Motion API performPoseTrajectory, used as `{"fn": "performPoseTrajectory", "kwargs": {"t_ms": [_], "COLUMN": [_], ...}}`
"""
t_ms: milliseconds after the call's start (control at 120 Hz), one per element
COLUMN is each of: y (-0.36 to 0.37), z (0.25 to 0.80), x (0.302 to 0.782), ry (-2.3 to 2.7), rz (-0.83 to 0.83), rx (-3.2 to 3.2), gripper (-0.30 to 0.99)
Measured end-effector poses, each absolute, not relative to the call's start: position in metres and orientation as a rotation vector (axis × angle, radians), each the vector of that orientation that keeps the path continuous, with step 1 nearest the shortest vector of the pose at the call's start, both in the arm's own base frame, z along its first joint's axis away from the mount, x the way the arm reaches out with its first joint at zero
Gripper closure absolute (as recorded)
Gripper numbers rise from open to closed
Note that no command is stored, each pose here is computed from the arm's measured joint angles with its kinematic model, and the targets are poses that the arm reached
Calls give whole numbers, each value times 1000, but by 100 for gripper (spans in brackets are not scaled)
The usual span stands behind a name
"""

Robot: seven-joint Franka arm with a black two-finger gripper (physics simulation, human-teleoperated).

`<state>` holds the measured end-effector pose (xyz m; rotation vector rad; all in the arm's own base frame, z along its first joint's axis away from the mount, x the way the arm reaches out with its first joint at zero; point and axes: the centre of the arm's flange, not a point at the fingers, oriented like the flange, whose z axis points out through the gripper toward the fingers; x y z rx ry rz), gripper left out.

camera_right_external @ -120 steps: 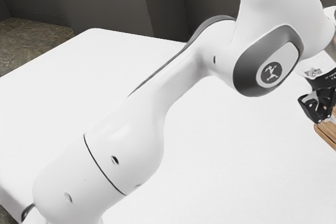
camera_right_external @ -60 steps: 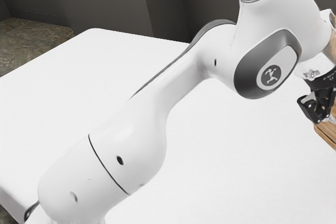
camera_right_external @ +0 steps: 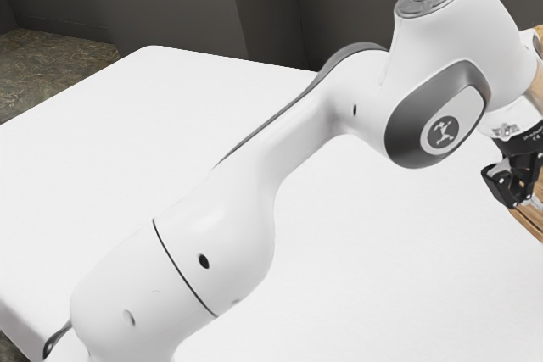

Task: Pull the drawer handle with one arm to open the drawer

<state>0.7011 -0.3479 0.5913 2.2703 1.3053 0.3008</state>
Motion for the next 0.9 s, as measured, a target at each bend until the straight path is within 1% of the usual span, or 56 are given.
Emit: {"fn": "performPoseTrajectory", "kwargs": {"t_ms": [275, 400, 575, 675, 767, 900], "y": [-343, -332, -307, -299, -295, -281], "z": [582, 591, 617, 619, 609, 614], "x": [699, 690, 675, 670, 665, 644], "ry": [1347, 1377, 1413, 1432, 1452, 1478], "rz": [242, 223, 216, 194, 166, 152], "rx": [2311, 2332, 2324, 2325, 2341, 2345], "gripper": [0, 0, 0, 0, 0, 0]}}
